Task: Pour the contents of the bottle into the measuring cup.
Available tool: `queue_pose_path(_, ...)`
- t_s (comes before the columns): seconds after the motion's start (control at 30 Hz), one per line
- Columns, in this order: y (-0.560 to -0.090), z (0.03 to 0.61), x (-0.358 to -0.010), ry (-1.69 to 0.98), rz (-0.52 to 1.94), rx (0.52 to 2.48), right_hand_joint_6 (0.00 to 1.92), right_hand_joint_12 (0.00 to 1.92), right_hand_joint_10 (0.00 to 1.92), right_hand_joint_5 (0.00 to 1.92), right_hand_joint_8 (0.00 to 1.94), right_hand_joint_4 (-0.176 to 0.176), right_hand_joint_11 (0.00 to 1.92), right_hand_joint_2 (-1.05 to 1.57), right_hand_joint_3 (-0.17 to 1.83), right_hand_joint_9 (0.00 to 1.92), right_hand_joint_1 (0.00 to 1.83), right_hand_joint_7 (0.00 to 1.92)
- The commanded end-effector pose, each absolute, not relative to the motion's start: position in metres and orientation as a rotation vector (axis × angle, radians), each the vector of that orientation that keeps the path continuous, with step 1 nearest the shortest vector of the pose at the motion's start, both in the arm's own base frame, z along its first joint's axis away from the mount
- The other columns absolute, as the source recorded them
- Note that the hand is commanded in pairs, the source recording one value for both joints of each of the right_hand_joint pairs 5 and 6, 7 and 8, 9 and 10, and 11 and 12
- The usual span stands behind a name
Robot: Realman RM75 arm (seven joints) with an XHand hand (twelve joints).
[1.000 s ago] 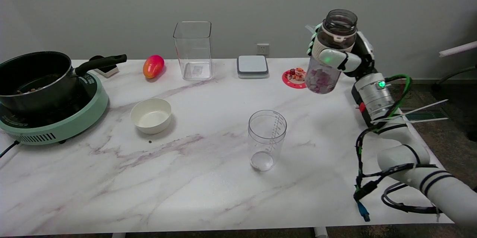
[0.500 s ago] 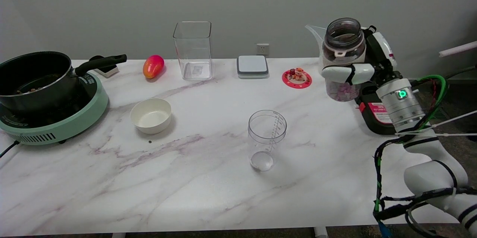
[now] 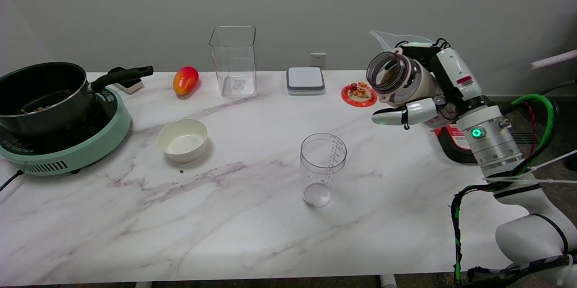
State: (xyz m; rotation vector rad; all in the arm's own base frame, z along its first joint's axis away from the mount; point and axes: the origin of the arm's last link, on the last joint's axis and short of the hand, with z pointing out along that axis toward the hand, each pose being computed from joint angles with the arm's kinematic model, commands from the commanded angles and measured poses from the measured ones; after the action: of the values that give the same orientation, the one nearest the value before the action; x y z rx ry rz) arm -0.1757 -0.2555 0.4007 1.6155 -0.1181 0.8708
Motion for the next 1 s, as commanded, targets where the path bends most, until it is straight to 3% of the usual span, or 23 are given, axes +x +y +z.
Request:
queue_pose_path(0.03, -0.239, 0.381, -0.155, 0.405, 0.5, 1.669, 1.81, 1.38, 1.57, 1.81, 1.82, 0.0, 1.38, 1.52, 0.24, 1.57, 1.24, 1.82)
queue_pose_path(0.63, -0.217, 0.347, -0.173, 0.519, 0.66, 1.831, 1.86, 1.39, 1.59, 1.86, 1.84, 0.0, 1.39, 1.57, 0.24, 1.59, 1.21, 1.84)
queue_pose_path(1.0, -0.219, 0.339, -0.185, 0.567, 0.563, 1.902, 1.86, 1.39, 1.59, 1.86, 1.84, 0.0, 1.39, 1.57, 0.23, 1.59, 1.21, 1.84)
